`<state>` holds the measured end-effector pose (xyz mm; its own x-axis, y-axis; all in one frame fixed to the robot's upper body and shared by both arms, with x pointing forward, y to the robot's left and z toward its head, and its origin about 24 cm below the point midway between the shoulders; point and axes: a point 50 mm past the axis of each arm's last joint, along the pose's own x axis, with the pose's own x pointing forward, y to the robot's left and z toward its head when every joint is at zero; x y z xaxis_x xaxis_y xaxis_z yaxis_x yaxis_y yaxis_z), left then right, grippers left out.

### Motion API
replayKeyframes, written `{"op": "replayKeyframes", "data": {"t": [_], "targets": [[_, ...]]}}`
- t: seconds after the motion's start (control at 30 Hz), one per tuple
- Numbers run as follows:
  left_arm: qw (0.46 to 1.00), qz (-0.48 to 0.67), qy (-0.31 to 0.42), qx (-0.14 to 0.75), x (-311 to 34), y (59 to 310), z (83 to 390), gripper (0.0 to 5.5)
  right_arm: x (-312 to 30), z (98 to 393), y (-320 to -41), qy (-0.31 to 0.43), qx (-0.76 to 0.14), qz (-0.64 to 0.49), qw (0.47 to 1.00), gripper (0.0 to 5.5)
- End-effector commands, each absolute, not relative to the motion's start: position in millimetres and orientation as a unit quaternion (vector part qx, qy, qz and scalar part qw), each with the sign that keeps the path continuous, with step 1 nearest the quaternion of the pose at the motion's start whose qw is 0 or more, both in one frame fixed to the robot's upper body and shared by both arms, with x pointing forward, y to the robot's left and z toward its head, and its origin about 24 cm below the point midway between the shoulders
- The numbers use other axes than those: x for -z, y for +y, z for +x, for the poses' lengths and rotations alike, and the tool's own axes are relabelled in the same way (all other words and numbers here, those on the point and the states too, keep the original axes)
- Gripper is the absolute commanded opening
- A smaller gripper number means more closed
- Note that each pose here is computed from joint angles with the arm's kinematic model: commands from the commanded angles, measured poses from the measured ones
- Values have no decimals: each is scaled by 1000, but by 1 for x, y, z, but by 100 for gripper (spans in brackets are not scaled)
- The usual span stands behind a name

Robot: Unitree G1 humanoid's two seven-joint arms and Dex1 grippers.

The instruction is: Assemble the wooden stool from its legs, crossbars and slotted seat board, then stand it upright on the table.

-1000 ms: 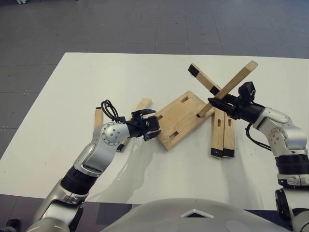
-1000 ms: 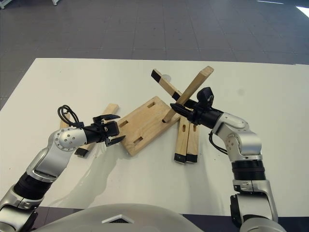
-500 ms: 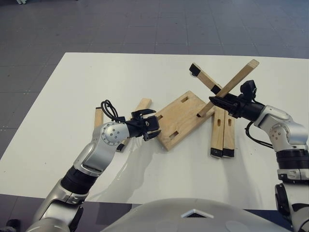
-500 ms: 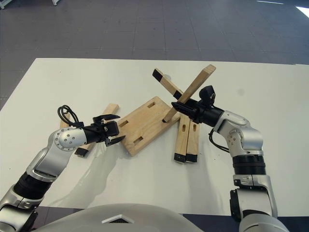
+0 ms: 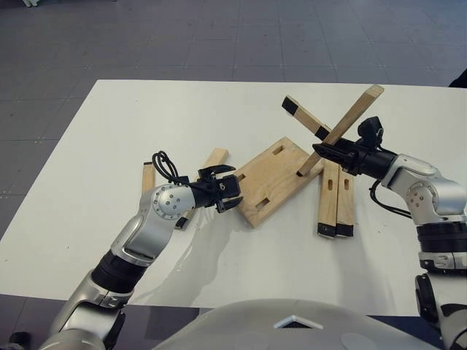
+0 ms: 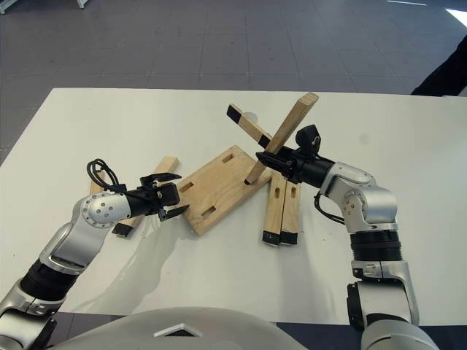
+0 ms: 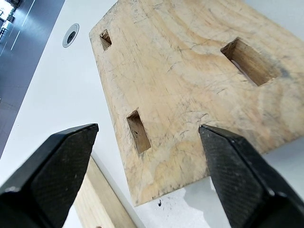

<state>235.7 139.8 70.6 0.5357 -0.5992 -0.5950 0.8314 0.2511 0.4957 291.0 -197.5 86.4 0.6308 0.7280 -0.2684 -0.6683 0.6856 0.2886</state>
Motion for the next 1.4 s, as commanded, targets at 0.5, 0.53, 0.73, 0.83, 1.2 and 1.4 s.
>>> {"op": "replayKeyframes", "data": {"t": [0.5,0.53,0.73,0.83,1.2,1.4], "targets": [[767,401,170,471,-60,142,230,394,-78,253,-197,300,-353,60,884,429],[768,400,171,470,-60,142,229,394,-78,250,-202,305,-344,53,887,429],[769,397,171,471,-60,140,229,394,-103,244,-250,281,-247,39,926,429],[769,398,172,471,-61,141,229,394,-160,257,-275,148,-176,58,971,429],[766,401,172,472,-60,142,230,394,-247,310,-202,-32,-256,157,953,429],[766,402,171,472,-59,142,229,394,-251,318,-189,-29,-275,154,949,429]]}}
